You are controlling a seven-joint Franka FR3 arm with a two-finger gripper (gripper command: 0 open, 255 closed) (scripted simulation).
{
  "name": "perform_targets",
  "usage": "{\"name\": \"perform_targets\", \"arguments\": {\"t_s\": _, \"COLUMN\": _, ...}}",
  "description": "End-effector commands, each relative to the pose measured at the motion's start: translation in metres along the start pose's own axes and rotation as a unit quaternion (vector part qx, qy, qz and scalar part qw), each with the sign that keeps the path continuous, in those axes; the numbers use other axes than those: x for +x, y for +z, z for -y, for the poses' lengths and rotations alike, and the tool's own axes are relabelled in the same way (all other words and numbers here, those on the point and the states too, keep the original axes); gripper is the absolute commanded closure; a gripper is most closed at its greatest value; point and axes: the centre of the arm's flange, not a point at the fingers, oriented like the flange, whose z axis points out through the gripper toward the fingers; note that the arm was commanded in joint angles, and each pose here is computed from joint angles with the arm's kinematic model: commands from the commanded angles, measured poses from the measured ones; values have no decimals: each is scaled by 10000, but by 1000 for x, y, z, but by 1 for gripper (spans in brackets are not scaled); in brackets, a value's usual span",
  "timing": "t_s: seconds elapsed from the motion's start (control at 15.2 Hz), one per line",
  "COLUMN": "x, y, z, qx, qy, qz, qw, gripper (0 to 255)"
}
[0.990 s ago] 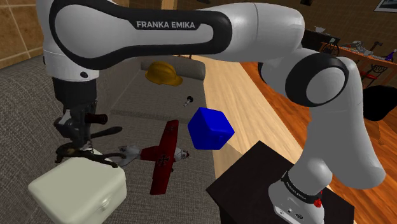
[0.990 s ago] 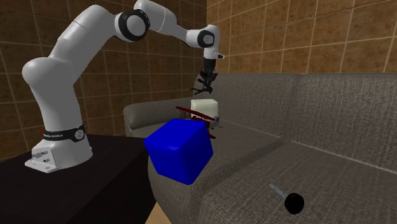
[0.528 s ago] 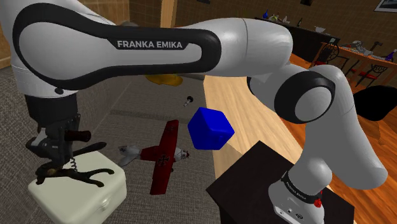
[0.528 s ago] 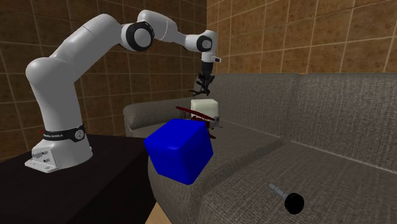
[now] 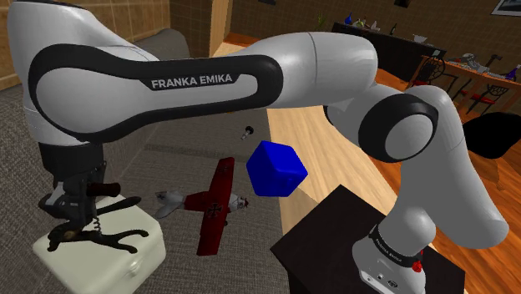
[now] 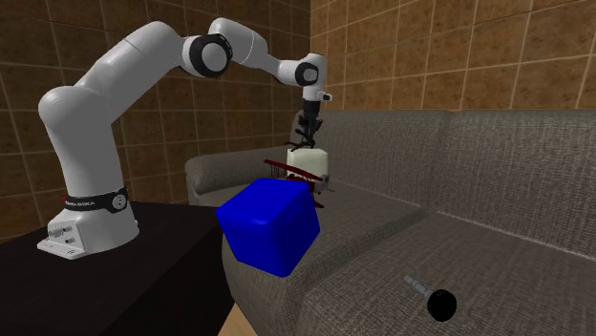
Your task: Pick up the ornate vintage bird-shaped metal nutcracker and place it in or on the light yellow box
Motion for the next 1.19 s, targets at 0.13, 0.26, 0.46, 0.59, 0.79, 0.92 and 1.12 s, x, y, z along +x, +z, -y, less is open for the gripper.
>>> {"name": "perform_targets", "arguments": {"t_s": 0.13, "x": -4, "y": 21, "z": -4, "qx": 0, "qy": 9, "qz": 75, "qw": 10000, "gripper": 255}}
{"name": "perform_targets", "arguments": {"t_s": 0.26, "x": -4, "y": 21, "z": -4, "qx": 0, "qy": 9, "qz": 75, "qw": 10000, "gripper": 255}}
{"name": "perform_targets", "arguments": {"t_s": 0.46, "x": -4, "y": 21, "z": -4, "qx": 1, "qy": 9, "qz": 75, "qw": 10000, "gripper": 255}}
{"name": "perform_targets", "arguments": {"t_s": 0.59, "x": -3, "y": 20, "z": -3, "qx": 1, "qy": 10, "qz": 74, "qw": 10000, "gripper": 0}}
{"name": "perform_targets", "arguments": {"t_s": 0.79, "x": -4, "y": 21, "z": -1, "qx": 0, "qy": 10, "qz": 73, "qw": 10000, "gripper": 0}}
{"name": "perform_targets", "arguments": {"t_s": 0.92, "x": -4, "y": 8, "z": -4, "qx": 1, "qy": 9, "qz": 75, "qw": 10000, "gripper": 0}}
{"name": "perform_targets", "arguments": {"t_s": 1.12, "x": -3, "y": -29, "z": -4, "qx": 1, "qy": 9, "qz": 75, "qw": 10000, "gripper": 0}}
